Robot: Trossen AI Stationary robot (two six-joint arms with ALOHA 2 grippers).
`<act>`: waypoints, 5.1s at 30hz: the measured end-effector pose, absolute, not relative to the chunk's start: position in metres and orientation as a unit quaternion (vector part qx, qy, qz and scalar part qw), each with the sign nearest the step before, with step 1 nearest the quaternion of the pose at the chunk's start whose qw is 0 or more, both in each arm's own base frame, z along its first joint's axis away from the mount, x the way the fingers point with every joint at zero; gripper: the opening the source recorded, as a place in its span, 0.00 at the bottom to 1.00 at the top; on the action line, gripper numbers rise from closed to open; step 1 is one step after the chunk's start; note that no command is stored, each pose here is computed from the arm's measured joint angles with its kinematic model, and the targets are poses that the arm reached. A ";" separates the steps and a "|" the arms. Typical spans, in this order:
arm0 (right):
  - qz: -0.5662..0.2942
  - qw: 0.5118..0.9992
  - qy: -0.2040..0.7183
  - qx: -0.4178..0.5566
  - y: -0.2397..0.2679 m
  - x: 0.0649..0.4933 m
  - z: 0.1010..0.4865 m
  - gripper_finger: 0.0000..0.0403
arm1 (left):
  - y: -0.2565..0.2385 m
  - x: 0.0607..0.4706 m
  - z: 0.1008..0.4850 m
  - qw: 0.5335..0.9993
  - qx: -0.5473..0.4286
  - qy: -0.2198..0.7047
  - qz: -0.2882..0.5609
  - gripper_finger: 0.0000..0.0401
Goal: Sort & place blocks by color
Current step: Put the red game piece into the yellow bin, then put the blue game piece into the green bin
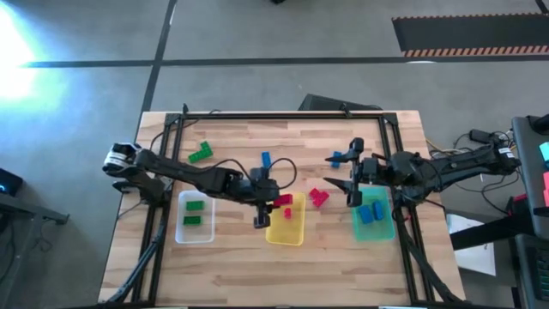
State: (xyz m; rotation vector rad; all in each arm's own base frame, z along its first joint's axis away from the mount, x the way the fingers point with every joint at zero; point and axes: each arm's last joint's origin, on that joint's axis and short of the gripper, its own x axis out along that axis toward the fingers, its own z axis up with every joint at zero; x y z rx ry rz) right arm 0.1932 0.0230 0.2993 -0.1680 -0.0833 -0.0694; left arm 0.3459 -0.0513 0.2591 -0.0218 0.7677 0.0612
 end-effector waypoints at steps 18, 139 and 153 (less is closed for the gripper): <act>-0.035 0.993 -0.035 -0.109 0.022 0.190 0.300 0.60 | -0.045 0.386 0.219 0.901 0.019 0.433 0.036 0.31; -0.015 0.991 -0.058 -0.121 0.029 0.223 0.272 0.60 | -0.041 0.329 0.269 0.989 0.116 -0.023 0.083 0.33; -0.014 0.990 -0.091 -0.104 0.037 0.277 0.273 0.67 | -0.043 0.321 0.265 0.990 0.109 -0.083 0.040 0.33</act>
